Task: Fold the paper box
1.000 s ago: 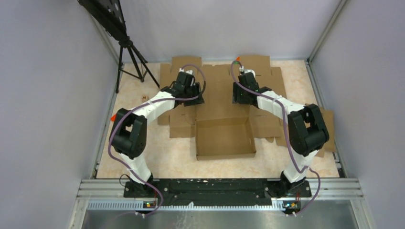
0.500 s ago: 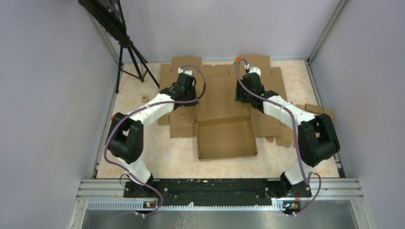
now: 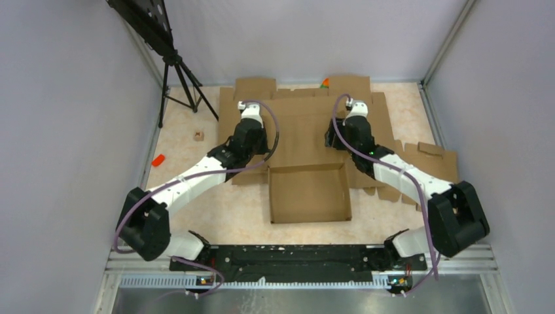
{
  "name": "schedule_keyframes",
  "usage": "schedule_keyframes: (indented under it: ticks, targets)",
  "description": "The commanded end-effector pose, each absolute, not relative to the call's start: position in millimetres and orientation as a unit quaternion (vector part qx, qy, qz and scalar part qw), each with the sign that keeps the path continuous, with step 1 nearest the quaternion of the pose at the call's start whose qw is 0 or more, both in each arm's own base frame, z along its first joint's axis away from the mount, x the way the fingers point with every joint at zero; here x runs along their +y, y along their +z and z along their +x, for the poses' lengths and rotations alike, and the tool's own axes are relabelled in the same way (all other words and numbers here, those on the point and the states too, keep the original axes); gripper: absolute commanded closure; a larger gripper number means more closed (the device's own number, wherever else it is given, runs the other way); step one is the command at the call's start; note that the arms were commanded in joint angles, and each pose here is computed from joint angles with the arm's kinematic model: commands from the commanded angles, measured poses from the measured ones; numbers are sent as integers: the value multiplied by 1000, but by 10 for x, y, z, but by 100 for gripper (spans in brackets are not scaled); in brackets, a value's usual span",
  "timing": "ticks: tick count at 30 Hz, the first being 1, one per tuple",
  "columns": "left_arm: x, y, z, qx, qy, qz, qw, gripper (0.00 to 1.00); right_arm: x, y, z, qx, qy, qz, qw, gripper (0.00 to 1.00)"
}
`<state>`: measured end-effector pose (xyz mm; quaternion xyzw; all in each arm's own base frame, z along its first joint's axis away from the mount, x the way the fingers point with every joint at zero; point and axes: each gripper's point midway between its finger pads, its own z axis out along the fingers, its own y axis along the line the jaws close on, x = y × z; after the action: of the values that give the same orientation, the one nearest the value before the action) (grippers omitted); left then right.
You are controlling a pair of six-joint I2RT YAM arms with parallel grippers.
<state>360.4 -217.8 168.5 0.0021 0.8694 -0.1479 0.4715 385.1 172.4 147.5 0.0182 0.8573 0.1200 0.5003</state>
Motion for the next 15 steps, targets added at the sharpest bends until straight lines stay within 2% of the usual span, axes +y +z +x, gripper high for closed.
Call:
schedule_keyframes:
  ticks: [1,8,9,11,12,15]
  targets:
    - [-2262,2083,3566,813,-182,13,553,100,1889,2179,3822,777,196,11,598,36]
    - [-2168,2068,3395,793,-178,36,581,100,1754,2239,3636,777,183,0,603,27]
    - [-2157,2051,3353,792,-179,41,582,100,1743,2242,3598,780,181,-5,599,23]
    - [-2138,2083,3276,786,-189,48,587,100,1720,2224,3505,793,178,-15,583,6]
    - [-2144,2094,3232,783,-197,52,587,100,1711,2208,3453,800,177,-19,573,2]
    - [-2140,2132,3128,774,-216,61,593,100,1747,2264,3326,805,191,-45,560,1]
